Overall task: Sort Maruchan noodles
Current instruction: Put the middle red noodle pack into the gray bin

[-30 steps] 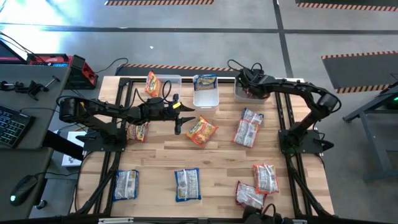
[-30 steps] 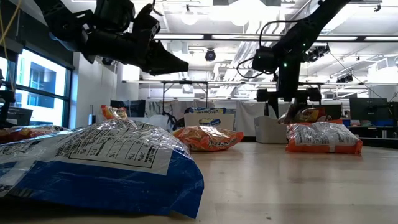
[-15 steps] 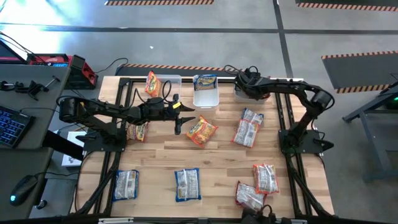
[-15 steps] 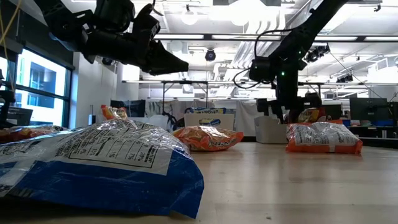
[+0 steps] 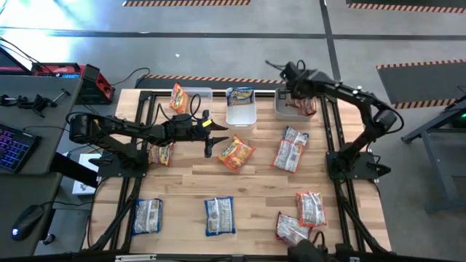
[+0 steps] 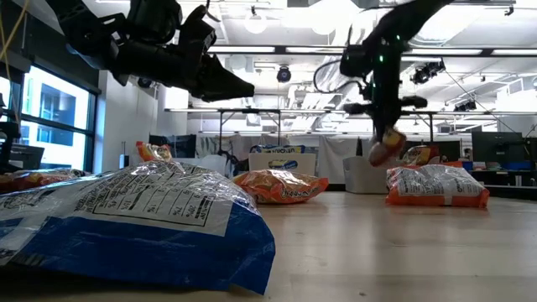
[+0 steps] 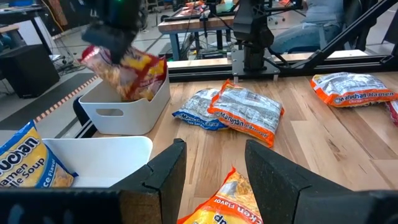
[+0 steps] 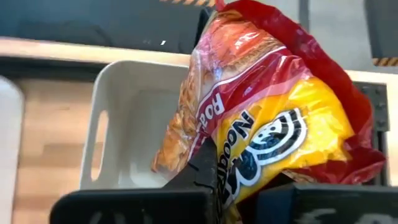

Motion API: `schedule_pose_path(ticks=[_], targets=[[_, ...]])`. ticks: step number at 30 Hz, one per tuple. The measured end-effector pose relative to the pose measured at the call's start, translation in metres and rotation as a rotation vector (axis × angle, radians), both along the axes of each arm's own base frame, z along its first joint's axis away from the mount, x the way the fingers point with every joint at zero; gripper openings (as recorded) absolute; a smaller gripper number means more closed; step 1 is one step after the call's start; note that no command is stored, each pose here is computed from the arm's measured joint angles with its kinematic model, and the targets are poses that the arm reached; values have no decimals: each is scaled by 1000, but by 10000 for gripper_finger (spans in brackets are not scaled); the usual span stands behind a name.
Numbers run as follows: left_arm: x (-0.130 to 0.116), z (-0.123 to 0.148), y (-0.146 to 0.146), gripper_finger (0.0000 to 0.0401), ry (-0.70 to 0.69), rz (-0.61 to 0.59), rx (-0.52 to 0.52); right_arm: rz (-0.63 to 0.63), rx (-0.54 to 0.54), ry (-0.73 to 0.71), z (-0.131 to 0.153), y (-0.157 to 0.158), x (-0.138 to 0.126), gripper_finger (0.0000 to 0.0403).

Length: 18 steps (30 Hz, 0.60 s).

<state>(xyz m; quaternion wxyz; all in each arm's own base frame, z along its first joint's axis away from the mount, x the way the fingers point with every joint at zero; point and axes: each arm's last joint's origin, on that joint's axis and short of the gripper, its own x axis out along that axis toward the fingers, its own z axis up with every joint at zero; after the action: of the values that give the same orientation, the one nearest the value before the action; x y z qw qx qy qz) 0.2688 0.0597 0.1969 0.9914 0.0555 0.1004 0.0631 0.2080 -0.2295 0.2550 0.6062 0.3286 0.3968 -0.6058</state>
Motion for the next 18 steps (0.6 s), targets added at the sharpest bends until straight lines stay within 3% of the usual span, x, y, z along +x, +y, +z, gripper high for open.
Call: schedule_pose_path(ticks=[8, 18], targets=[[0, 0, 0, 154, -1, 0, 0, 94, 128, 109, 26, -10, -8, 1], [0, 0, 0, 154, -3, 0, 1, 128, 289, 242, -6, -15, 0, 0]])
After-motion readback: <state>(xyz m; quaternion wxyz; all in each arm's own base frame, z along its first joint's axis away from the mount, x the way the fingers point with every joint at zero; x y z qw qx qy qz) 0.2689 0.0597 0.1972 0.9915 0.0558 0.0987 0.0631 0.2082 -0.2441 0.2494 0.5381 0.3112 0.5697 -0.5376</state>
